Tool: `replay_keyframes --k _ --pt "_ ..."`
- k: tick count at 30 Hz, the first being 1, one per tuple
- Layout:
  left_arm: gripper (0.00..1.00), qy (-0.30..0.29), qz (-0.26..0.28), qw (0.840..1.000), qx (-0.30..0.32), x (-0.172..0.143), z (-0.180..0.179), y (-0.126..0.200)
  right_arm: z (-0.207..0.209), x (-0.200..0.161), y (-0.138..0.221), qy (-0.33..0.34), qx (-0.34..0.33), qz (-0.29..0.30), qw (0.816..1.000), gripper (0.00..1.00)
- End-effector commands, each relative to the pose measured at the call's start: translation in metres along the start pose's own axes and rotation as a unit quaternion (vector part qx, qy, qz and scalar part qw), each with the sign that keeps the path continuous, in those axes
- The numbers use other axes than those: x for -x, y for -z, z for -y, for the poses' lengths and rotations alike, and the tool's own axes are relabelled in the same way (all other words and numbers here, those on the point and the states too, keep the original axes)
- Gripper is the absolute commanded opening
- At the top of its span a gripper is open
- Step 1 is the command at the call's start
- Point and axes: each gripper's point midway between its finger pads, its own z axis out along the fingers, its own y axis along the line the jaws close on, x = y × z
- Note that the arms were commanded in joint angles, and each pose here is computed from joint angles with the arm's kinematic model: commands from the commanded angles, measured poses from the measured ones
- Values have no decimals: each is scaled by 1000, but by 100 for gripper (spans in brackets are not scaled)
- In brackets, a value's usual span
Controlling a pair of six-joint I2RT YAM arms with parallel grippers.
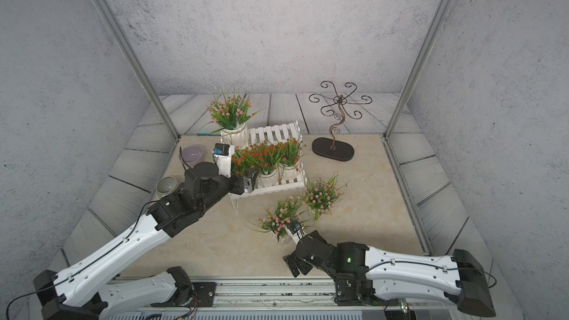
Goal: Place the baby's breath potted plants on the rack by color
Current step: Pick up the baby's breath potted plant from the center of the board.
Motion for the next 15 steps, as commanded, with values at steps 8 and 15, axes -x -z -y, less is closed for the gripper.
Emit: replay_keyframes --k 8,15 --pt "99 -35 34 997 -61 30 16 43 -14 39 -27 -32 11 82 996 99" --pt "99 -98 14 986 -135 24 38 62 4 41 -48 -97 -32 90 991 99"
